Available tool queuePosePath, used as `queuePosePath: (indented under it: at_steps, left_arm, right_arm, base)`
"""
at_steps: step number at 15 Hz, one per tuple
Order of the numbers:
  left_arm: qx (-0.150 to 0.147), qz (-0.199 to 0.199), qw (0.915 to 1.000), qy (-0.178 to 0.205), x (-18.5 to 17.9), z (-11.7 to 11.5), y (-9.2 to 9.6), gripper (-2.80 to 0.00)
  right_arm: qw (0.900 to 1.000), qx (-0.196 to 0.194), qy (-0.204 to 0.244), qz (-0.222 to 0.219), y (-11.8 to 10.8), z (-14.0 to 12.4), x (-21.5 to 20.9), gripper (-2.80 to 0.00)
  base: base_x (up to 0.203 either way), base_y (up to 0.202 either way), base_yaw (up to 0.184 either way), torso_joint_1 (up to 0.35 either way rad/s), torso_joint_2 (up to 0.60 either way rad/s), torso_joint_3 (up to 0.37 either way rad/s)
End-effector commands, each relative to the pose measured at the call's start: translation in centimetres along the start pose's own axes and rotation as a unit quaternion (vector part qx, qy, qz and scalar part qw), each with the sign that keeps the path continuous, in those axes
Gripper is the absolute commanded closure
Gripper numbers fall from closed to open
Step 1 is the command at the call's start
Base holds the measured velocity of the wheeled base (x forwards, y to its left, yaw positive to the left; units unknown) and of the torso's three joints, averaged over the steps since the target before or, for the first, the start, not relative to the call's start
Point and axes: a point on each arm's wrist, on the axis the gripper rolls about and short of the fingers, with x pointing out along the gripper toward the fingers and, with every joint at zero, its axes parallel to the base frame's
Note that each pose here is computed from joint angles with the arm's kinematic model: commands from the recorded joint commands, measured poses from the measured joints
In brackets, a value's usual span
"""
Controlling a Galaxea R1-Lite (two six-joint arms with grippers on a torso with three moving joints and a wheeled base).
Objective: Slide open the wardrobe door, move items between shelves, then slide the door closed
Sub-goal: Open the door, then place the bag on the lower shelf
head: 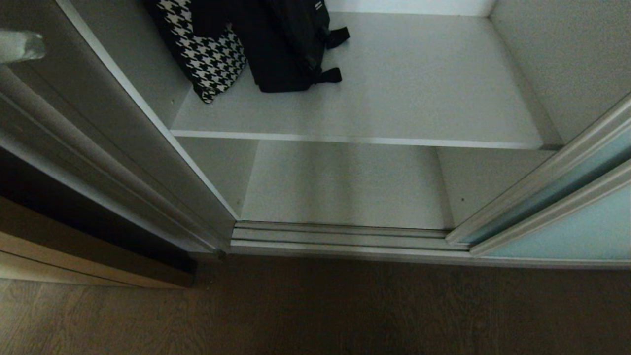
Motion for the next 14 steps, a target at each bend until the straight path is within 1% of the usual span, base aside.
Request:
queuePosePath:
  at_steps: [1,3,4,6,8,10,12,14]
  left_arm:
    - [-0.017,-0.029,0.9989,0.033,4.9,-0.7,0.6,0.00]
    - [-0.012,-0.027,0.9991,0.031,8.1,-1.5,-0.3,0.00]
    - [-0.010,-0.015,0.9994,0.029,10.1,-2.2,-0.9,-2.80]
    - [-0.006,0.011,0.9998,0.014,12.8,-3.1,-1.8,-2.80]
    - [0.008,0.048,0.9988,-0.001,14.7,-3.6,-1.7,-2.80]
    - [0.017,0.083,0.9963,-0.014,17.0,-4.6,-1.3,-2.80]
    - [0.034,0.135,0.9890,-0.049,19.5,-5.7,-0.9,-2.80]
    - [0.050,0.167,0.9807,-0.089,21.1,-6.2,-0.7,-2.80]
  right_arm:
    - [1.000,0.000,-0.001,0.001,0.0,0.0,0.0,0.00]
    - [1.000,0.000,-0.001,0.000,0.0,0.0,0.0,0.00]
    - [1.000,0.000,-0.001,0.000,0.0,0.0,0.0,0.00]
    - [1.000,0.001,-0.001,0.000,0.0,0.0,0.0,0.00]
    - [1.000,0.001,-0.001,0.001,0.0,0.0,0.0,0.00]
    - [1.000,0.001,-0.001,0.001,0.0,0.0,0.0,0.00]
    - [1.000,0.000,-0.001,0.001,0.0,0.0,0.0,0.00]
    - [1.000,0.001,-0.001,0.001,0.0,0.0,0.0,0.00]
  base:
    - [0.000,0.000,0.000,0.000,0.00,0.000]
    - [0.000,0.000,0.000,0.000,0.00,0.000]
    - [0.000,0.000,0.000,0.000,0.00,0.000]
    - [0.000,0.000,0.000,0.000,0.00,0.000]
    - [0.000,0.000,0.000,0.000,0.00,0.000]
    - [0.000,0.000,0.000,0.000,0.00,0.000]
    - [0.000,0.000,0.000,0.000,0.00,0.000]
    - [0.000,0.000,0.000,0.000,0.00,0.000]
